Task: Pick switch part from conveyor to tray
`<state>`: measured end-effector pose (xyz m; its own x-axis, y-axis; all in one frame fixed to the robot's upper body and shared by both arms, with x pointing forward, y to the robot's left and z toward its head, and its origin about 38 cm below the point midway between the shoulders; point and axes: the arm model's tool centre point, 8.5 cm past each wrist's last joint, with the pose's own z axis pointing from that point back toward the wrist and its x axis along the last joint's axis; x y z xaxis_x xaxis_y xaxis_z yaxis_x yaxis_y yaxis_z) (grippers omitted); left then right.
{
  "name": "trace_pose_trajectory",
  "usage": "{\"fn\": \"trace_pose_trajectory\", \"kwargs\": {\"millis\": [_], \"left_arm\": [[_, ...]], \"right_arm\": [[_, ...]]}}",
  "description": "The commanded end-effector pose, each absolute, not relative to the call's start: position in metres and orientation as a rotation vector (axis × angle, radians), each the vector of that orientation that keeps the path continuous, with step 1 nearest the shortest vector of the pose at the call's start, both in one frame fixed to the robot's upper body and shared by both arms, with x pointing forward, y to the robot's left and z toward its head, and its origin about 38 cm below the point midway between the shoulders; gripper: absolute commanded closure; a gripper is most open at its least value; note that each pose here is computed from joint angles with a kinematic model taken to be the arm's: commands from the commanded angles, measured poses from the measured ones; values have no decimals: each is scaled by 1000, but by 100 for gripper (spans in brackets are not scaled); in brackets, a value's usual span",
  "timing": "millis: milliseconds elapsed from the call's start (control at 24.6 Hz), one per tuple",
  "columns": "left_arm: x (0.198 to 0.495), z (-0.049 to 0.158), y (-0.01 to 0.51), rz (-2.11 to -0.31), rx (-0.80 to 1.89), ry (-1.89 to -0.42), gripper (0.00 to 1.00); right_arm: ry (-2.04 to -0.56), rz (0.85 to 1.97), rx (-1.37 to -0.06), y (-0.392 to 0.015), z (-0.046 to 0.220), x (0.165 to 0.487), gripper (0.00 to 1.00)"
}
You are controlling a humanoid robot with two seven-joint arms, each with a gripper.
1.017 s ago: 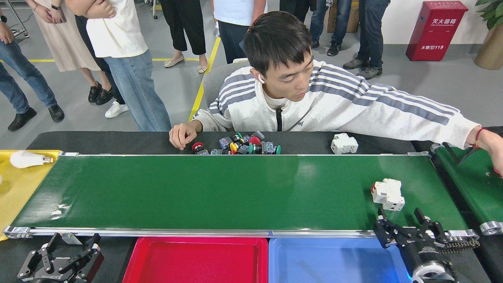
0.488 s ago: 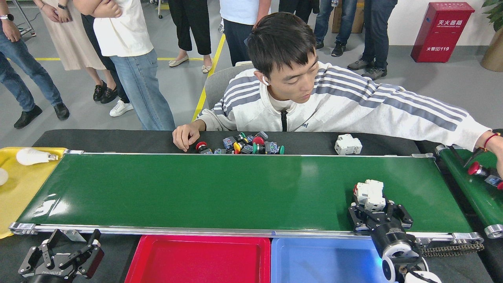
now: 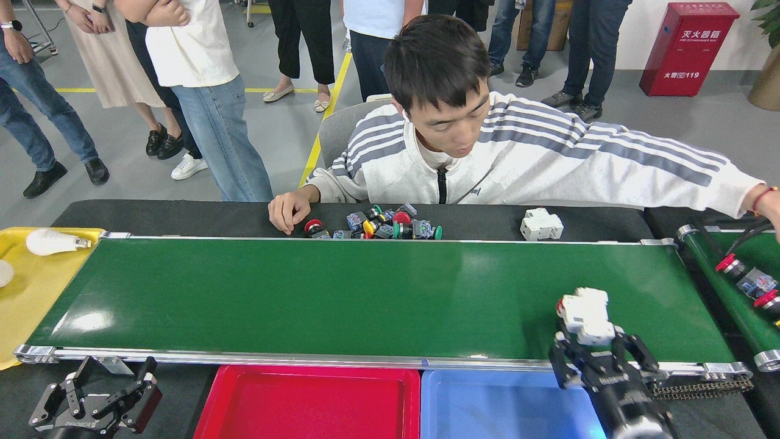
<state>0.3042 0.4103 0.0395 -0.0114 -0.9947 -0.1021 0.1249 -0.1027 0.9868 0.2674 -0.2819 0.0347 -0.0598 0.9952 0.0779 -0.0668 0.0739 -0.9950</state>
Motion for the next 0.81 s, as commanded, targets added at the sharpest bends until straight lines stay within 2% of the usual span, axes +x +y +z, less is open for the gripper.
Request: {"fn": "trace_pose_trajectory", "kwargs": {"millis": [0, 122, 203, 366, 529, 651, 773], "left_arm": [[306, 48, 416, -1347, 1215, -1070, 0], [306, 47, 416, -1347, 1214, -1070, 0], [307, 48, 415, -1348, 1213, -1074, 0], [308, 48, 415, -1349, 1215, -1075, 0], [308, 48, 414, -1351, 1212, -1075, 0], [307, 47, 414, -1353, 1210, -1075, 0], [305, 46, 414, -1355, 1207, -1072, 0]], "right_arm": [[-1302, 1196, -1111, -281, 41, 248, 1], [-1271, 1205, -1084, -281, 33, 238, 0], [-1245, 1198, -1052, -277, 31, 242, 0], [-1217, 1145, -1086, -291, 41, 265, 2], [-1121, 1104, -1084, -297, 37, 267, 4], [-1109, 1091, -1092, -298, 37, 267, 14], [-1106, 1102, -1108, -295, 39, 267, 16]]}}
